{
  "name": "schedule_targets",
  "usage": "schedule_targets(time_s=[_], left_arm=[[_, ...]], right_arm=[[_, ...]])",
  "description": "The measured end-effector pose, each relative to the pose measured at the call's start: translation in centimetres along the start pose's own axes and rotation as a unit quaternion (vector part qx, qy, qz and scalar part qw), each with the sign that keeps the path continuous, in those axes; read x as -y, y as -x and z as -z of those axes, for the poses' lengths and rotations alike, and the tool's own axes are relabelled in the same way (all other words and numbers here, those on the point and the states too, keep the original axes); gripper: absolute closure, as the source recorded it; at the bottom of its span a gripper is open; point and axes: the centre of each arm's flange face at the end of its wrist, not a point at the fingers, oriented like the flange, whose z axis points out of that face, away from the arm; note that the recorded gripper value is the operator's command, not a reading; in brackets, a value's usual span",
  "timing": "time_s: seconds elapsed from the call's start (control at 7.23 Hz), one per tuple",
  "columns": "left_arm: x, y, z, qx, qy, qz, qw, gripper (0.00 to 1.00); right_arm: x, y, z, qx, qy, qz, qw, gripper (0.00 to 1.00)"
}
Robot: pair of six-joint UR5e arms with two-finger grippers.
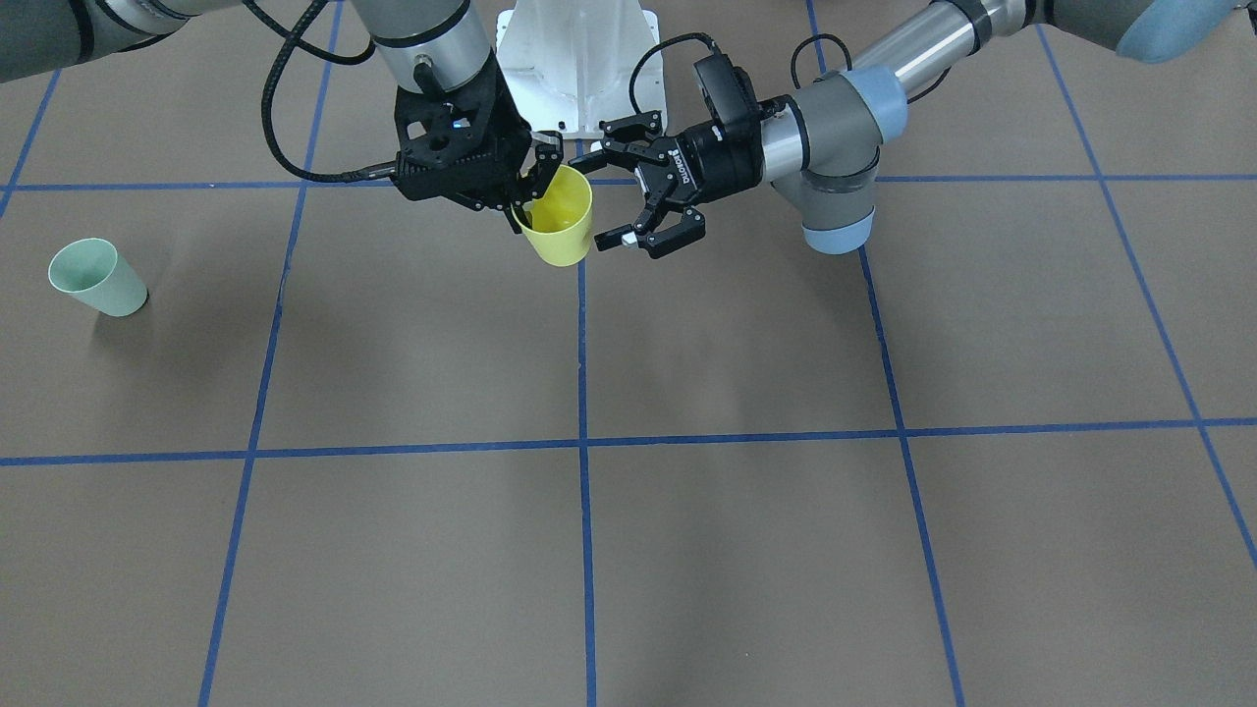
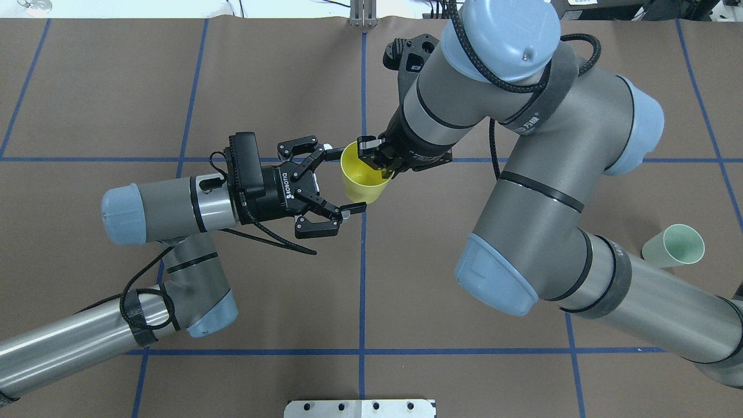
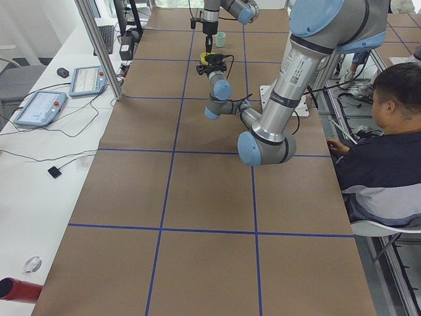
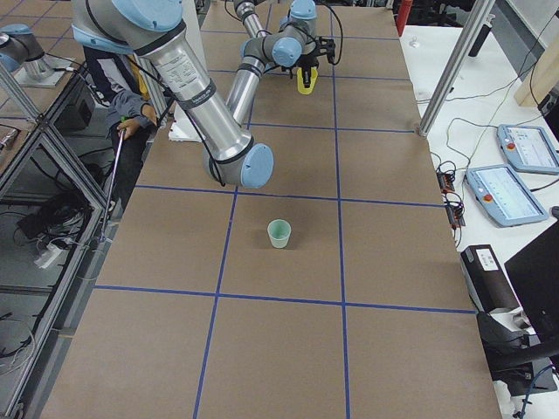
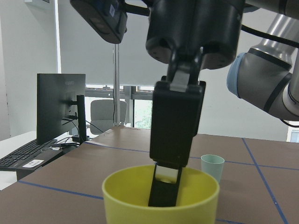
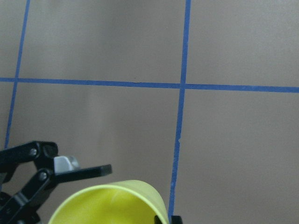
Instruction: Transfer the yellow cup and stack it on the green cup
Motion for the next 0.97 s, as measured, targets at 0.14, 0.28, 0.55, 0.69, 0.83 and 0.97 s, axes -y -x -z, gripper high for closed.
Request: schedule_targets(time_s=[0.14,0.28,0.55,0.69,0.83,0.97], left_arm=[[0.0,0.2,0.1,0.009,-0.002,0.0,1.0,0.0],[0.0,0.7,0.1,0.03,-0.007,0.001,0.9995,0.0],[0.0,1.5,-0.1,0.063,0.0,0.005,0.998,0.0],[-0.1,2.2,-0.4,0.077,0.019,0.006,0.9968,0.0],[0.0,3.2,-0.6,0.095,0.046,0.007,0.9944,0.0],[0.1,4.6,-0.5,0.117,0.079,0.007,0.99,0.0]], right_arm=[[1.3,-1.3,0.6,-0.005,-0.009,-0.011,0.9999,1.0],[2.9,-3.1,1.5,-0.012,-0.023,-0.024,0.9994,1.0],[6.5,-7.9,3.8,-0.028,-0.046,-0.059,0.9968,1.0],[8.2,-10.8,5.2,-0.033,-0.053,-0.078,0.995,1.0],[9.7,-13.9,6.7,-0.037,-0.056,-0.089,0.9937,1.0],[10.8,-17.4,7.9,-0.045,-0.057,-0.086,0.9937,1.0]])
